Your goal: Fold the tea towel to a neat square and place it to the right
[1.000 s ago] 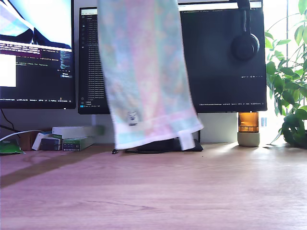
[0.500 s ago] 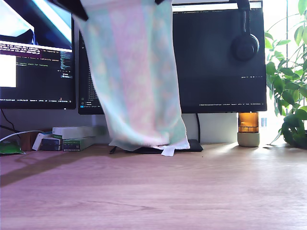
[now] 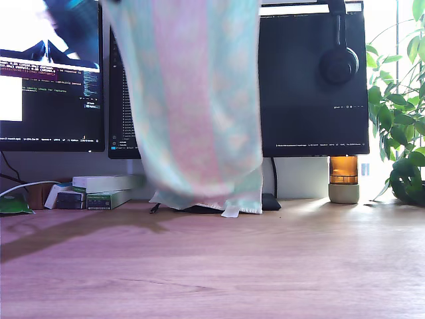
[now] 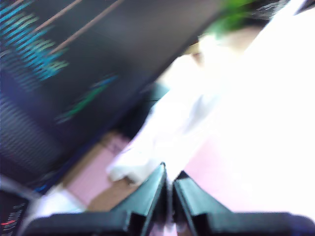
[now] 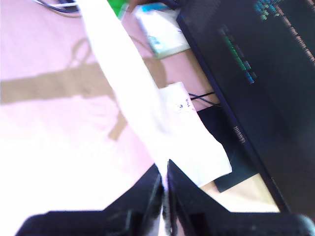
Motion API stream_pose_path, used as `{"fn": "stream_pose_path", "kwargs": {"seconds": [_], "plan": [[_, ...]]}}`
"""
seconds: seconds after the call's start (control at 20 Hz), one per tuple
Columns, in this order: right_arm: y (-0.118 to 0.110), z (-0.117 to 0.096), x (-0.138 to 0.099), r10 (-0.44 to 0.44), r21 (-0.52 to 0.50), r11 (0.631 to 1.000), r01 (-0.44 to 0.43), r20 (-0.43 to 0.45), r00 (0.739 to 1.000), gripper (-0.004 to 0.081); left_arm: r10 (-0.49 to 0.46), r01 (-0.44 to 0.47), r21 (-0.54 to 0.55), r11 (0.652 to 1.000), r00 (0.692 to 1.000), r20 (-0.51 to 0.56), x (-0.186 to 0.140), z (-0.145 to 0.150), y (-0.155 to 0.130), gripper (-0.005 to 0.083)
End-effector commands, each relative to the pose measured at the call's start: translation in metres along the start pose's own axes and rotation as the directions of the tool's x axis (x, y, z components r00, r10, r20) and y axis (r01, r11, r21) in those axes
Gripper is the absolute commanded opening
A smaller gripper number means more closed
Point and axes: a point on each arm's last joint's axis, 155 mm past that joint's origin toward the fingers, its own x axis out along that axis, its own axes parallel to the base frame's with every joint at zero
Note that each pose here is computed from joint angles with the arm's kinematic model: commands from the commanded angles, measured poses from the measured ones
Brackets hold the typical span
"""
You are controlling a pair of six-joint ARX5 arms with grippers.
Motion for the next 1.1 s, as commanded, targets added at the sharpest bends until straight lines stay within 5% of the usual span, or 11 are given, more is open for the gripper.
{"fn": "stream_pose_path", "kwargs": {"seconds": [0.0, 0.4, 0.7, 1.05], "plan": [[0.008, -0.001, 0.000, 0.041, 0.044, 0.998, -0.041, -0.002, 0.999, -0.0013, -0.015, 0.014, -0.032, 0.999, 0.999, -0.030, -0.004, -0.009, -0.004, -0.0021], [0.024, -0.006, 0.010, 0.094, 0.156, 0.984, -0.089, -0.024, 0.995, -0.0013, -0.086, 0.072, -0.106, 0.992, 0.987, -0.135, -0.005, -0.039, -0.022, -0.0021], [0.066, -0.044, 0.049, 0.221, 0.160, 0.968, -0.194, -0.169, 0.961, -0.0013, -0.094, 0.076, -0.119, 0.990, 0.984, -0.151, -0.001, -0.072, -0.039, -0.0021], [0.115, -0.093, 0.044, 0.328, 0.194, 0.939, -0.282, -0.268, 0.906, -0.0013, -0.088, 0.063, -0.174, 0.983, 0.986, -0.139, -0.010, -0.125, -0.077, -0.0021]]}}
